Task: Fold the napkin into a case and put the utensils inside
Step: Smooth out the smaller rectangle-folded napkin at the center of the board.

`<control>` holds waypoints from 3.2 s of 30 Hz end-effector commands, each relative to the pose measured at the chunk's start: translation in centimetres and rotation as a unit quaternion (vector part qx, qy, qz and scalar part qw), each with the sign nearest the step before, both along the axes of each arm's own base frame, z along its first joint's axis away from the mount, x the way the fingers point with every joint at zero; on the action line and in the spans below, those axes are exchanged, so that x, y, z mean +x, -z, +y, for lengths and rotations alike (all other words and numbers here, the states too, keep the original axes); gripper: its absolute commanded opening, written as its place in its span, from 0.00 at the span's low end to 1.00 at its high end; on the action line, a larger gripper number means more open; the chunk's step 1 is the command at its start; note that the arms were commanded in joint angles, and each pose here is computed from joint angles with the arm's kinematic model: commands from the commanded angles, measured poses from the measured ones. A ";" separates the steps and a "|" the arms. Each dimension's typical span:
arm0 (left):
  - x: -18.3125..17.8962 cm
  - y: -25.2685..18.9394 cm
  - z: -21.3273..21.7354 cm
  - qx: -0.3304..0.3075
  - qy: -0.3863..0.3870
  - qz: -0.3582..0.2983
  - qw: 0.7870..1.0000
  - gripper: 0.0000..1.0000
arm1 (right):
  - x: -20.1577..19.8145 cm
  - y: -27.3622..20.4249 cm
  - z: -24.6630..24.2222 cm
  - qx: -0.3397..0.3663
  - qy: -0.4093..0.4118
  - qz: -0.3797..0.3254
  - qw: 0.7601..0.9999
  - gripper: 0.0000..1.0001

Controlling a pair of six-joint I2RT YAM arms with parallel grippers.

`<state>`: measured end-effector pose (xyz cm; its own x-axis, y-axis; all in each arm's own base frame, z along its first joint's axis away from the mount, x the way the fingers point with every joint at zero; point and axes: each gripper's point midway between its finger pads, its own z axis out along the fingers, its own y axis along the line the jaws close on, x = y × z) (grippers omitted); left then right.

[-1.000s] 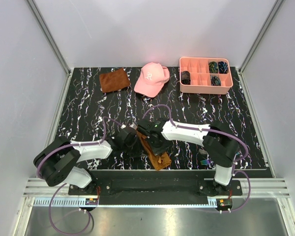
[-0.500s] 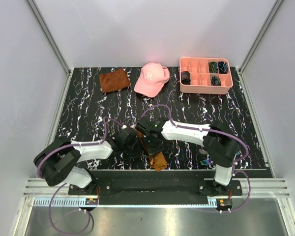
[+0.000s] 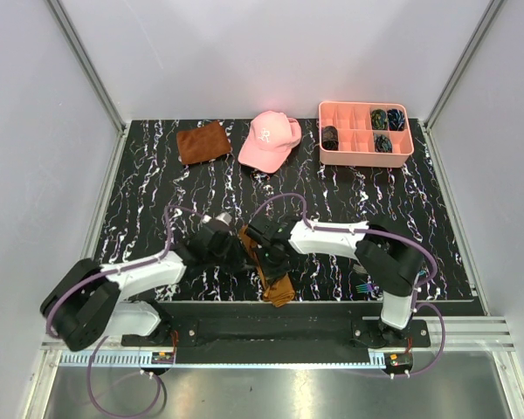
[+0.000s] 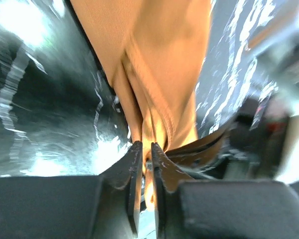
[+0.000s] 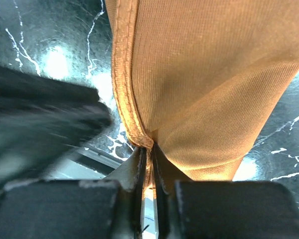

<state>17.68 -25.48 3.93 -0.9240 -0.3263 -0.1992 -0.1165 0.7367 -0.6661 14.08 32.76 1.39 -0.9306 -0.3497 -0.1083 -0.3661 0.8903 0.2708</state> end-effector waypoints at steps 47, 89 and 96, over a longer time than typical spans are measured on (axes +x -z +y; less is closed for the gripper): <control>5.9 2.9 1.7 0.052 0.050 -0.006 0.997 0.06 | 4.6 -6.9 0.6 0.163 0.088 -0.005 0.983 0.36; 8.5 2.7 2.2 0.076 0.037 -0.017 0.996 0.05 | -0.3 -2.4 -2.1 0.179 0.080 0.035 0.980 0.20; 9.3 -2.8 0.8 0.031 0.052 -0.060 0.996 0.18 | 0.5 -1.4 -1.8 0.165 0.077 0.028 0.983 0.20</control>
